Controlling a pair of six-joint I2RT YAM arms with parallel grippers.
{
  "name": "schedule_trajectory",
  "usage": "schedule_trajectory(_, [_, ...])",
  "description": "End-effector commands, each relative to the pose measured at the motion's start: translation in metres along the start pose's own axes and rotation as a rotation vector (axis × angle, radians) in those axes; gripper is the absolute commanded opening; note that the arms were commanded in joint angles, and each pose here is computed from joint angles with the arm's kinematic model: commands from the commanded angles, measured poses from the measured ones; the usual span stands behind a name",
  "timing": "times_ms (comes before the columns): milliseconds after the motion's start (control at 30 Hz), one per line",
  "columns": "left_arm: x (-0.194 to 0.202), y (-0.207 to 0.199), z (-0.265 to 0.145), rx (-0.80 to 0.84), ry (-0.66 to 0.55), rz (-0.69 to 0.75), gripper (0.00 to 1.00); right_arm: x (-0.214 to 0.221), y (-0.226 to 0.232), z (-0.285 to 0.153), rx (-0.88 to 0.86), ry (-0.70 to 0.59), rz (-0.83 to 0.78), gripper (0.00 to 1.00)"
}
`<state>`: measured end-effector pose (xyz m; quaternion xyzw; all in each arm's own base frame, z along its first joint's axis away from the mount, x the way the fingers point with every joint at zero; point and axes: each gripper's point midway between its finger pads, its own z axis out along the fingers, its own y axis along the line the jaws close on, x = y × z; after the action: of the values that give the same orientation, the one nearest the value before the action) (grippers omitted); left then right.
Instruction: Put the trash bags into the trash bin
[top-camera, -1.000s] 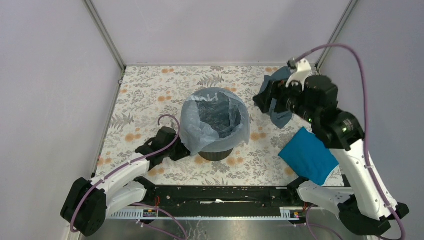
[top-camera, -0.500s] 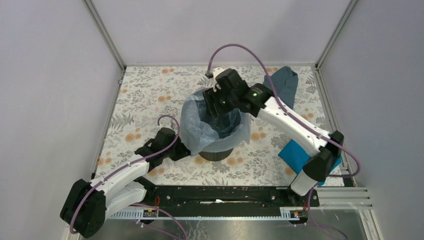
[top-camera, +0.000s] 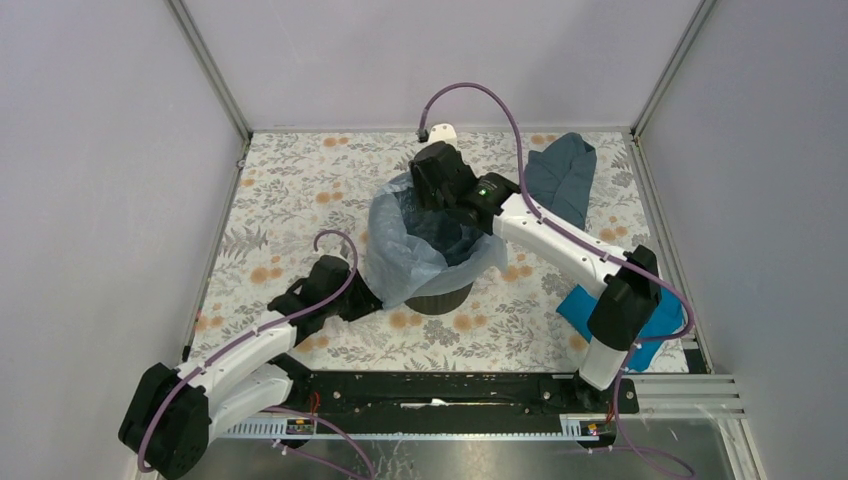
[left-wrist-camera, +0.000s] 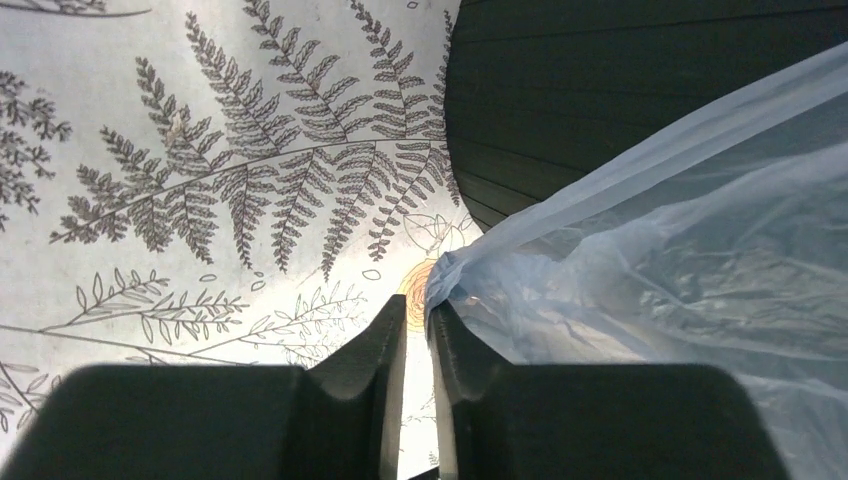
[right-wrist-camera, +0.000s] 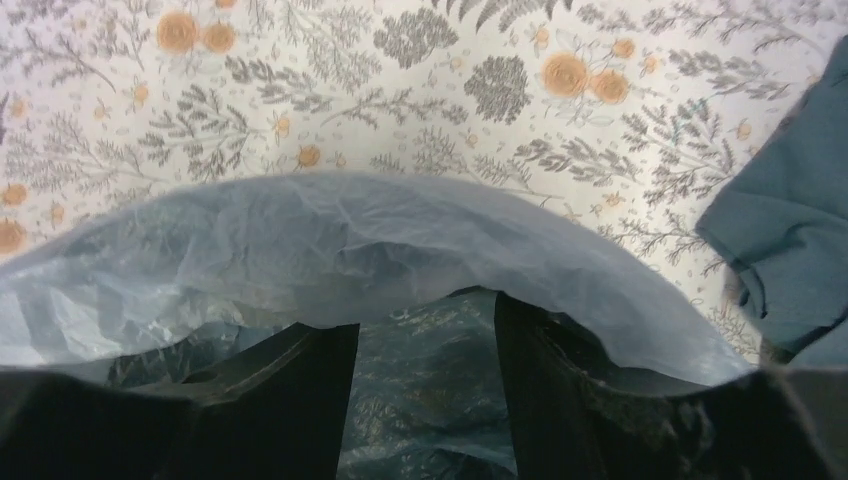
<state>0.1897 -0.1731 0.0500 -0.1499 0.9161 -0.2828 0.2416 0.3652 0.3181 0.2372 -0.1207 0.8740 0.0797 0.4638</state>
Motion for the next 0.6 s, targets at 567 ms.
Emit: schedule_trajectory(567, [-0.031, -0.052, -0.027, 0.162, -0.089, 0.067, 0.51, 0.135, 0.115, 0.009, -0.506, 0.304, 0.079, 0.98])
